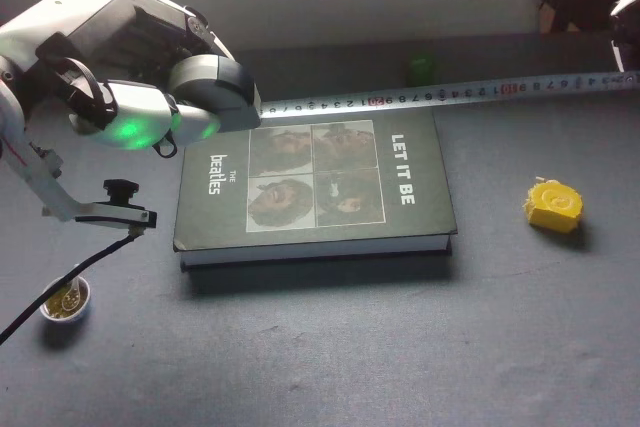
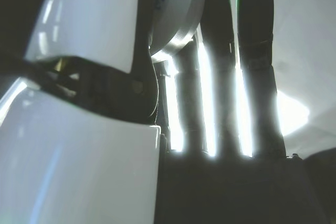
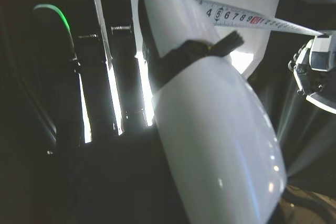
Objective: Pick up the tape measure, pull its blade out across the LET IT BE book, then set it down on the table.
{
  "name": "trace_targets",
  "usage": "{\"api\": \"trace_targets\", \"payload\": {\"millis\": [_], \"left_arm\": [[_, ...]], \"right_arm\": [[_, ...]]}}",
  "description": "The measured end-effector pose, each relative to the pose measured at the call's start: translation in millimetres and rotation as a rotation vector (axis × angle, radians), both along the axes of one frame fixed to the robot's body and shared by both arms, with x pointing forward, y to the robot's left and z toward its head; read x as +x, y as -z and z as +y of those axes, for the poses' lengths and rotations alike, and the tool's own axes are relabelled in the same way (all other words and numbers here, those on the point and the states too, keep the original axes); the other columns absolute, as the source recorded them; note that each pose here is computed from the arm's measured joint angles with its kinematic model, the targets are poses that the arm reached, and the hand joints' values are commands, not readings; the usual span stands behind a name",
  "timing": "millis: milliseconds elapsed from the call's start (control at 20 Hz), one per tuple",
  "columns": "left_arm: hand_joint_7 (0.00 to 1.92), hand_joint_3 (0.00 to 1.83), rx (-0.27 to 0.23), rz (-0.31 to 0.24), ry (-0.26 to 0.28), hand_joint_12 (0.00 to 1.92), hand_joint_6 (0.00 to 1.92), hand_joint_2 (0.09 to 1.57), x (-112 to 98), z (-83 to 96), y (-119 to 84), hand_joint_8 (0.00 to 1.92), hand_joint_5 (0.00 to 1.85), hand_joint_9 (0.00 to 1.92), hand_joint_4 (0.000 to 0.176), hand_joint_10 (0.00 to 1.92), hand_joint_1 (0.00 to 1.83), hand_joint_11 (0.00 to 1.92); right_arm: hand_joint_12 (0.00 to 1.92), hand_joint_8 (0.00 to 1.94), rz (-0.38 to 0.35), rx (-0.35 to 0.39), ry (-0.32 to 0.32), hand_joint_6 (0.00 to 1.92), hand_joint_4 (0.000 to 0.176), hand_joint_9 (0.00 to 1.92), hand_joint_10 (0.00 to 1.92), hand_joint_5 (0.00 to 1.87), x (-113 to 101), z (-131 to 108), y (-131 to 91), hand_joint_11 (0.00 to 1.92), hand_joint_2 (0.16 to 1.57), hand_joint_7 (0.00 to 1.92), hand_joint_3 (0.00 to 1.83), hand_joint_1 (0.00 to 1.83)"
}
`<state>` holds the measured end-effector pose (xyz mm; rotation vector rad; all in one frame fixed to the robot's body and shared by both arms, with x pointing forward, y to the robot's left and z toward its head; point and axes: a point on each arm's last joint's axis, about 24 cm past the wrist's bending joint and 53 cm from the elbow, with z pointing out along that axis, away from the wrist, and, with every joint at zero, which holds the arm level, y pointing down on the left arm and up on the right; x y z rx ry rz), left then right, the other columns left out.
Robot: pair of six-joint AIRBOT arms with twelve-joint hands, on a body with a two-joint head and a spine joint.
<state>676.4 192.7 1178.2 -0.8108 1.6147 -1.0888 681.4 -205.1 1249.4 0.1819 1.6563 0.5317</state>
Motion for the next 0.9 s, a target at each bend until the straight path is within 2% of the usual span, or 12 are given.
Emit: {"api": "trace_targets", "payload": {"millis": [50,100,150,200,250,300,350,600,750,800,850,900], "left_arm": [[1.17,0.00,0.000,-0.001,-0.001,1.08,0.88,1.07,0.1,0.3,-0.3,0.66,0.96,0.95,0.000,1.16,1.39,0.75],[1.20,0.00,0.001,-0.001,0.000,1.08,0.86,1.07,0.0,0.2,-0.3,0.62,0.99,0.95,0.000,1.14,1.39,0.78],[1.20,0.00,0.001,0.000,0.000,1.04,0.77,1.06,0.0,0.1,-0.1,0.62,1.04,0.96,0.000,1.13,1.39,0.80],[1.20,0.00,0.001,0.000,0.000,1.01,0.70,1.05,0.0,0.1,-0.1,0.61,1.08,0.97,0.000,1.12,1.39,0.82],[1.19,0.00,0.001,-0.001,0.001,0.99,0.69,1.05,0.0,0.0,-0.1,0.65,1.07,0.97,0.000,1.13,1.39,0.83],[1.19,0.00,0.000,0.000,0.000,0.99,0.68,1.05,0.0,0.2,-0.1,0.67,1.07,0.97,0.000,1.12,1.39,0.83],[1.19,0.00,0.001,0.000,0.000,0.98,0.68,1.05,0.0,0.1,-0.1,0.68,1.07,0.96,0.000,1.11,1.39,0.82],[1.19,0.00,0.001,0.000,0.000,1.00,0.73,1.06,0.0,0.1,0.0,0.67,1.05,0.96,0.000,1.11,1.39,0.82],[1.19,0.00,0.002,0.000,-0.002,0.99,0.67,1.05,0.2,0.7,0.0,0.67,1.09,0.97,0.000,1.12,1.39,0.83],[1.20,0.00,0.002,-0.001,-0.003,0.99,0.70,1.05,0.3,1.0,-0.1,0.64,1.08,0.97,0.000,1.11,1.39,0.83],[1.21,0.00,0.004,-0.002,-0.004,0.99,0.72,1.05,0.4,1.2,-0.2,0.62,1.07,0.97,0.000,1.10,1.39,0.83],[1.21,0.00,0.006,-0.002,-0.004,0.99,0.73,1.05,0.4,1.3,-0.2,0.62,1.07,0.97,0.000,1.10,1.39,0.84]], "right_arm": [[1.39,1.09,-0.002,-0.003,0.001,1.36,0.000,0.85,0.66,0.73,0.0,-0.7,-0.2,0.55,1.19,0.93,0.00,1.18],[1.40,1.07,0.000,-0.008,0.001,1.37,0.000,0.85,0.67,0.73,-0.2,-1.2,1.3,0.56,1.19,0.94,0.00,1.18],[1.39,0.72,0.001,-0.009,0.001,1.30,0.000,0.84,0.67,0.77,-0.3,-1.4,1.7,0.55,1.21,0.92,0.00,1.11],[1.37,0.51,0.004,-0.010,0.001,1.28,0.000,0.84,0.67,0.78,-0.5,-1.4,3.1,0.54,1.22,0.97,0.00,1.10],[1.36,0.41,0.003,-0.014,0.000,1.27,0.000,0.85,0.66,0.79,-0.5,-1.4,3.1,0.55,1.21,1.01,0.00,1.10],[1.37,0.91,0.004,-0.013,0.000,1.30,0.000,0.85,0.66,0.78,-0.6,-1.3,3.2,0.56,1.19,0.97,0.00,1.17],[1.37,1.05,0.004,-0.013,0.000,1.33,0.000,0.84,0.66,0.76,-0.6,-1.1,3.3,0.55,1.19,0.94,0.00,1.18],[1.37,1.09,0.004,-0.013,-0.002,1.34,0.000,0.84,0.66,0.75,-0.6,-0.5,3.3,0.55,1.19,0.93,0.00,1.18],[1.41,1.09,0.003,-0.013,-0.007,1.39,0.000,0.80,0.65,0.73,-0.9,2.5,3.2,0.52,1.20,0.90,0.00,1.17],[1.42,0.70,0.003,-0.012,-0.009,1.33,0.000,0.75,0.64,0.75,-0.9,3.5,3.3,0.47,1.22,0.84,0.00,1.08],[1.42,0.43,0.003,-0.013,-0.012,1.34,0.000,0.71,0.61,0.75,-0.9,4.8,3.5,0.41,1.23,0.85,0.00,1.03],[1.36,0.23,0.003,-0.014,-0.014,0.80,0.000,0.66,0.49,0.60,-0.8,6.6,3.7,0.31,1.17,0.83,0.00,0.92]]}}
